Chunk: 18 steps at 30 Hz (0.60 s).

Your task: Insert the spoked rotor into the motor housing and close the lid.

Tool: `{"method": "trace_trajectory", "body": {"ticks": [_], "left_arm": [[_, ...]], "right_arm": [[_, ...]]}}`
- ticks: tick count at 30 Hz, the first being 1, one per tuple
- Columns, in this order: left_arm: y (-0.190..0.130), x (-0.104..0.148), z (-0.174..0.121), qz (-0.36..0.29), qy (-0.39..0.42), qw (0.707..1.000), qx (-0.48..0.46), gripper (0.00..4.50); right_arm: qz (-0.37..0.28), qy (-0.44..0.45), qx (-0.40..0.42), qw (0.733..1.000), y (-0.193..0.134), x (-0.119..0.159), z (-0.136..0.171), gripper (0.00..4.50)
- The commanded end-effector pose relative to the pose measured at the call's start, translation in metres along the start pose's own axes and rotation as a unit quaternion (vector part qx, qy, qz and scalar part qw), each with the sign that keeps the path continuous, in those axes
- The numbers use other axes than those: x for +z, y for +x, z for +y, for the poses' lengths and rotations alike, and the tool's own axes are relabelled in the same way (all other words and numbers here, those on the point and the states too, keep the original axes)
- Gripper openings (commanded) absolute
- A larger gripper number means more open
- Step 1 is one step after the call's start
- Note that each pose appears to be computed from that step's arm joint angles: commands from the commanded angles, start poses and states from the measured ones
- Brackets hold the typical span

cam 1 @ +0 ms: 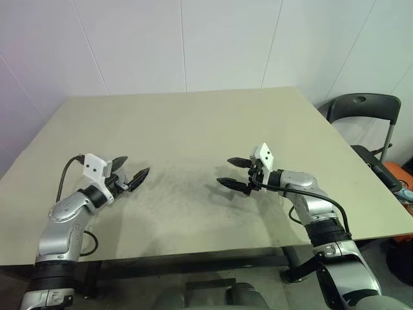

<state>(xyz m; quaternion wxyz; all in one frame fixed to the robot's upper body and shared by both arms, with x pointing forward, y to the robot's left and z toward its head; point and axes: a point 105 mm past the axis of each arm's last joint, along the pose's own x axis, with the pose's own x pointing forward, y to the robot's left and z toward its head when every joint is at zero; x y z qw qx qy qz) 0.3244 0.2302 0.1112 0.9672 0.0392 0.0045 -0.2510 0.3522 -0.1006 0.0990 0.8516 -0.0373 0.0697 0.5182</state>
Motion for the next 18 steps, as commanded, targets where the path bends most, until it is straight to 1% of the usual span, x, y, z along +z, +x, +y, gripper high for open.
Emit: {"method": "trace_trajectory", "body": {"ticks": [1,5,11,18], "left_arm": [[0.0025,0.0170,0.0020,-0.033,0.005,0.999,0.007,4.48],[0.0029,0.0125,-0.0011,-0.023,0.008,1.000,0.000,4.48],[0.0033,0.0130,-0.0009,-0.025,0.007,1.000,-0.001,4.48],[0.0055,0.0106,-0.0053,-0.024,0.003,1.000,-0.008,4.48]], "right_arm": [[-0.016,-0.017,-0.003,1.000,-0.0040,0.0118,-0.0034,4.50],[-0.020,-0.019,-0.005,1.000,-0.0032,0.0141,-0.0041,4.50],[-0.013,-0.020,-0.009,1.000,-0.0100,0.0101,-0.0069,4.50],[-0.013,-0.027,-0.009,1.000,-0.0119,0.0138,-0.0097,4.50]]}}
